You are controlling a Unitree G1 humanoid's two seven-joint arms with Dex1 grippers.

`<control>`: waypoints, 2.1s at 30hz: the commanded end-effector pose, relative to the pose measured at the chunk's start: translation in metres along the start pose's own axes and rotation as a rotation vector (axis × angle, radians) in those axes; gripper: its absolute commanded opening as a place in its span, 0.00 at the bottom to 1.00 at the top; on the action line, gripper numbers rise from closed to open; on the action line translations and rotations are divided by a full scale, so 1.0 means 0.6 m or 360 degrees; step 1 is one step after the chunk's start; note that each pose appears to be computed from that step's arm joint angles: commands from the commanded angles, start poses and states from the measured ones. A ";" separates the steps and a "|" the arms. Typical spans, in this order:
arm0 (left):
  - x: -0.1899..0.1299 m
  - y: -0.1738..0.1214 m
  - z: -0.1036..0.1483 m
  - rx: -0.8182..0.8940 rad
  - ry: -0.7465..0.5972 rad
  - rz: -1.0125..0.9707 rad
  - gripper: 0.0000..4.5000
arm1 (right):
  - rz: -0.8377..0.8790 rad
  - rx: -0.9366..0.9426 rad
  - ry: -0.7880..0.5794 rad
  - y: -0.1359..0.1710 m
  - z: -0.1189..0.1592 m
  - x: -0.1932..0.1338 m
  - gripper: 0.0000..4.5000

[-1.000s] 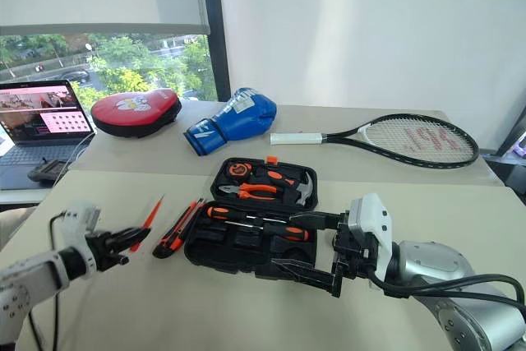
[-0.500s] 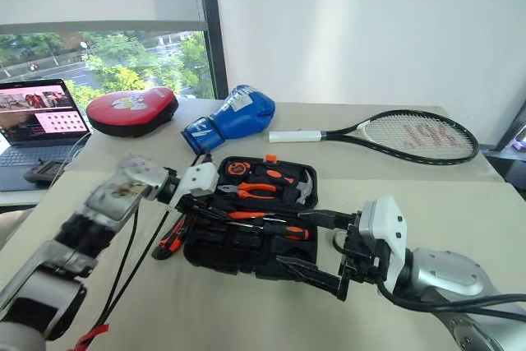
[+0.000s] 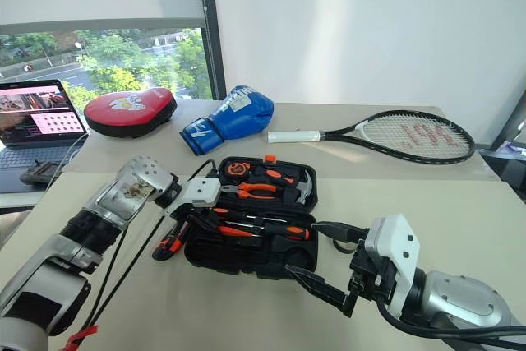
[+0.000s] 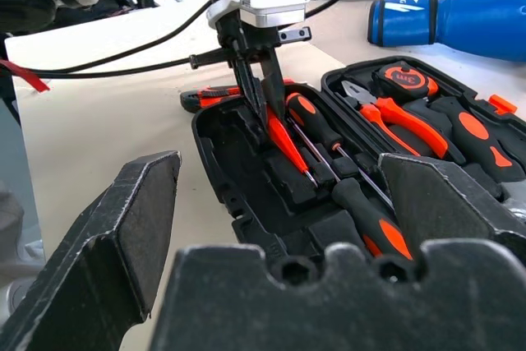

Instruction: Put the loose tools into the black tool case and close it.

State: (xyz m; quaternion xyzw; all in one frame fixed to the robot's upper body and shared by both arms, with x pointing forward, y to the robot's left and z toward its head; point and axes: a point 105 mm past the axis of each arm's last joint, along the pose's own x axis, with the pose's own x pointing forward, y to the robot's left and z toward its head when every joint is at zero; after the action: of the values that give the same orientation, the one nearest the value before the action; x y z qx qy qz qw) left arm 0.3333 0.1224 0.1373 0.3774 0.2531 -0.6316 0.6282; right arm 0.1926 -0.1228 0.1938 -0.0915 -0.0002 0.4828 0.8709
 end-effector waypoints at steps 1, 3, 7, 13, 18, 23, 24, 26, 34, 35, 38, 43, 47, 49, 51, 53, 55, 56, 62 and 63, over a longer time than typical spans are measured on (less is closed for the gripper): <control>0.008 -0.009 -0.020 -0.0065 0.0069 0.0015 0.09 | -0.0003 -0.0064 -0.0055 0.001 0.013 0.000 1.00; 0.010 -0.007 -0.022 -0.0075 0.0063 0.0040 0.09 | 0.0000 -0.0063 -0.0048 0.002 0.010 0.000 1.00; 0.015 -0.001 -0.017 -0.0074 0.0031 0.0092 0.09 | -0.0004 -0.0069 -0.0042 0.001 0.009 0.000 1.00; 0.011 0.012 0.017 0.0012 -0.0103 0.0235 0.09 | -0.0031 -0.0076 -0.0020 0.001 0.006 -0.005 1.00; 0.009 0.016 0.040 0.0158 -0.0216 0.0360 0.09 | -0.0043 -0.0074 -0.0024 0.000 0.005 -0.005 1.00; 0.010 0.012 0.033 0.0269 -0.0223 0.0410 0.09 | -0.0038 -0.0076 -0.0022 -0.004 0.004 -0.003 1.00; 0.011 0.012 0.031 0.0271 -0.0225 0.0412 0.09 | -0.0037 -0.0077 -0.0024 -0.005 0.004 -0.003 1.00; 0.016 0.009 0.028 0.0213 -0.0258 0.0396 0.09 | -0.0034 -0.0080 -0.0023 -0.006 0.004 -0.003 1.00; -0.009 -0.008 0.065 0.0027 -0.0602 0.0347 0.59 | -0.0036 -0.0091 -0.0008 -0.009 0.004 -0.005 1.00; -0.019 -0.010 0.069 -0.0018 -0.0665 0.0344 0.59 | -0.0039 -0.0092 -0.0005 -0.009 0.004 -0.006 1.00; -0.051 0.003 0.081 -0.0281 -0.0910 0.0367 0.54 | -0.0046 -0.0095 -0.0005 -0.011 0.003 -0.007 1.00; -0.069 0.022 0.088 -0.0667 -0.1164 0.0386 0.17 | -0.0040 -0.0099 -0.0010 -0.013 0.002 -0.004 1.00; -0.046 0.035 0.072 -0.0824 -0.1154 0.0546 0.01 | -0.0024 -0.0105 -0.0019 -0.015 0.005 -0.002 1.00; -0.026 0.031 0.061 -0.0831 -0.1108 0.0614 0.01 | -0.0018 -0.0118 -0.0005 -0.017 0.004 -0.002 1.00; -0.007 0.023 0.048 -0.0795 -0.1058 0.0698 0.01 | -0.0016 -0.0117 -0.0009 -0.018 0.005 -0.002 1.00; 0.015 0.017 0.018 -0.0820 -0.0983 0.0812 0.01 | -0.0013 -0.0113 -0.0010 -0.017 0.005 -0.002 1.00; 0.036 0.003 -0.011 -0.0812 -0.0898 0.0850 0.01 | -0.0012 -0.0110 -0.0005 -0.015 0.004 -0.003 1.00; 0.044 -0.004 -0.021 -0.0817 -0.0878 0.0856 0.01 | -0.0013 -0.0107 -0.0002 -0.013 0.004 -0.003 1.00; 0.087 -0.061 -0.050 -0.0797 -0.0782 0.0662 0.01 | -0.0010 -0.0095 0.0021 -0.012 0.003 -0.007 1.00; 0.091 -0.069 -0.054 -0.0833 -0.0764 0.0622 0.01 | -0.0010 -0.0095 0.0028 -0.012 0.002 -0.009 1.00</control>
State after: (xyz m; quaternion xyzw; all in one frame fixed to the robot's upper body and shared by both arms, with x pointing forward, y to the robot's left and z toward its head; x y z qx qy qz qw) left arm 0.3125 0.1111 0.0957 0.0946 0.1127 -0.4847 0.8622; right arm 0.2005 -0.1322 0.1890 -0.1074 0.0064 0.4740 0.8739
